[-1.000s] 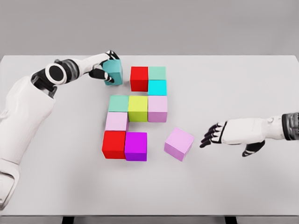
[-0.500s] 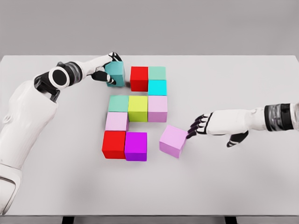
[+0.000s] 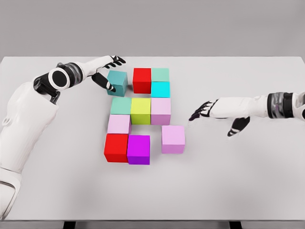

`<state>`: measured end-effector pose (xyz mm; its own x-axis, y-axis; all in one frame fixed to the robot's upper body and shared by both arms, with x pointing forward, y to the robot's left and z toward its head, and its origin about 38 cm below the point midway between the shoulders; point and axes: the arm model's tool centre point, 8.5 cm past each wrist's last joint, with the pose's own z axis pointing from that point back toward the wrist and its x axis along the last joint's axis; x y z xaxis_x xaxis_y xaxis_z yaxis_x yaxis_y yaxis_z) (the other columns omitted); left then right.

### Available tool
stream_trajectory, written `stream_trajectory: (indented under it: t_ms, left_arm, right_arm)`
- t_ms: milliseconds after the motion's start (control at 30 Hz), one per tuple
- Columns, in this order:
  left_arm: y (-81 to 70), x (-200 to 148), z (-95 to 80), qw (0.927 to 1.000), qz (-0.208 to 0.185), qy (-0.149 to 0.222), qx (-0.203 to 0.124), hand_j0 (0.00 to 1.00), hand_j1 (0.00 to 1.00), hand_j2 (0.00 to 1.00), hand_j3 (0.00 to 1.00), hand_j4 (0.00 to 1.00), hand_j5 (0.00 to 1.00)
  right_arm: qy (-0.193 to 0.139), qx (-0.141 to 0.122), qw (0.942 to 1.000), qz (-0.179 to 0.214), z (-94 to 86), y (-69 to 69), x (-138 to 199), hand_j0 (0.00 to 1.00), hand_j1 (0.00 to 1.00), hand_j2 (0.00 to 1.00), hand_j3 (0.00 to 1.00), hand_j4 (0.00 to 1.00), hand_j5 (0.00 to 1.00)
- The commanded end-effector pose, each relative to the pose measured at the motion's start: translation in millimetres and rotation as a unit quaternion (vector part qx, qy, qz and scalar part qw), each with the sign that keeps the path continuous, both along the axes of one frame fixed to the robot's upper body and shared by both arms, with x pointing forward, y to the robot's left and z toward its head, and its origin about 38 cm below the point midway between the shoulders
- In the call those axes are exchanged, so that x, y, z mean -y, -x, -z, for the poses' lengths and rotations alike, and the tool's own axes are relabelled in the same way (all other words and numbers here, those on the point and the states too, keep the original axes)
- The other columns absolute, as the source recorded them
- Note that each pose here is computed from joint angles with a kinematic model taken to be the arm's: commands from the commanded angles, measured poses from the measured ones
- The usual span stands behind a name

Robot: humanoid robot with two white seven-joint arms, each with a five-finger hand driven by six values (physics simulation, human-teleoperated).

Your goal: Assemble the squares on the desktop into the number 2

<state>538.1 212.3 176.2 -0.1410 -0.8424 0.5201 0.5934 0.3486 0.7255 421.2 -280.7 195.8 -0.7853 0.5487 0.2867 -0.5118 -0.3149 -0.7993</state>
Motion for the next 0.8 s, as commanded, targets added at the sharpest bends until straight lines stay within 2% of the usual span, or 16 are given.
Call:
stream_trajectory:
  t_ms: [0,33,67,100,133,167,200,300,333,400,433,500,633,767]
  left_arm:
    - [-0.1,-0.1,0.0,1.0,0.0,0.002,0.0,0.97,0.97,0.97,0.97,0.97,0.97]
    - [-0.1,0.7,0.7,1.0,0.0,0.002,-0.001,0.97,0.97,0.97,0.97,0.97,0.97]
    - [-0.2,0.4,0.4,1.0,0.0,0.002,-0.001,0.97,0.97,0.97,0.97,0.97,0.97]
    - [-0.1,0.7,0.7,1.0,0.0,0.002,-0.001,0.97,0.97,0.97,0.97,0.97,0.97]
    - [-0.6,-0.6,0.0,1.0,-0.001,0.002,-0.001,0.97,0.97,0.97,0.97,0.97,0.97]
    - [-0.6,0.1,0.0,1.0,-0.001,0.002,0.0,0.97,0.97,0.97,0.97,0.97,0.97]
    - [-1.0,-0.5,0.1,1.0,-0.002,0.001,-0.001,0.96,0.96,0.96,0.96,0.96,0.96]
    - [-1.1,0.5,0.6,1.0,-0.004,0.002,-0.003,0.96,0.96,0.96,0.96,0.96,0.96]
    - [-1.0,1.3,0.6,1.0,-0.004,0.003,-0.003,0.96,0.96,0.96,0.96,0.96,0.96]
    - [-1.5,5.2,0.8,1.0,-0.003,0.001,-0.003,0.96,0.96,0.96,0.96,0.96,0.96]
    - [-1.6,12.6,1.6,1.0,0.0,-0.006,0.0,0.96,0.96,0.96,0.96,0.96,0.96]
    - [-1.2,17.1,3.0,1.0,0.003,-0.009,0.0,0.96,0.96,0.96,0.96,0.96,0.96]
    - [-1.8,19.6,2.3,0.9998,0.003,-0.019,0.005,0.96,0.96,0.96,0.96,0.96,0.96]
    - [-1.7,23.8,3.4,0.9996,0.004,-0.028,0.008,0.95,0.95,0.95,0.95,0.95,0.95]
  right_arm:
    - [-0.104,-0.025,0.9916,0.073,-24.7,-18.8,30.2,1.0,1.0,1.0,1.0,1.0,1.0]
    - [-0.176,-0.053,0.9783,0.096,-28.9,-23.9,40.3,1.0,1.0,1.0,1.0,1.0,1.0]
    - [-0.23,-0.068,0.9665,0.091,-31.6,-23.0,39.9,1.0,1.0,1.0,1.0,1.0,1.0]
    - [-0.289,-0.097,0.9478,0.093,-32.2,-19.3,37.5,1.0,1.0,1.0,1.0,1.0,1.0]
    - [-0.348,-0.13,0.9227,0.103,-29.1,-14.3,38.8,1.0,1.0,1.0,1.0,1.0,1.0]
    - [-0.381,-0.15,0.9059,0.11,-26.3,-10.9,39.7,1.0,1.0,1.0,1.0,1.0,1.0]
    - [-0.392,-0.168,0.8972,0.116,-15.3,-5.4,39.7,1.0,1.0,1.0,1.0,1.0,1.0]
    - [-0.379,-0.2,0.8945,0.129,13.1,3.3,38.1,1.0,1.0,1.0,1.0,1.0,1.0]
    - [-0.375,-0.226,0.8892,0.134,36.4,12.1,32.5,1.0,1.0,1.0,1.0,1.0,1.0]
    - [-0.378,-0.249,0.8819,0.132,58.4,19.1,18.2,1.0,1.0,1.0,1.0,1.0,1.0]
    - [-0.371,-0.259,0.8817,0.135,66.9,24.1,18.2,1.0,1.0,1.0,1.0,1.0,1.0]
    - [-0.36,-0.265,0.883,0.143,76.2,27.3,21.6,1.0,1.0,1.0,1.0,1.0,1.0]
    - [-0.36,-0.266,0.8827,0.144,77.8,26.7,21.0,1.0,1.0,1.0,1.0,1.0,1.0]
    - [-0.357,-0.287,0.8788,0.132,91.1,32.8,3.8,1.0,1.0,1.0,1.0,1.0,1.0]
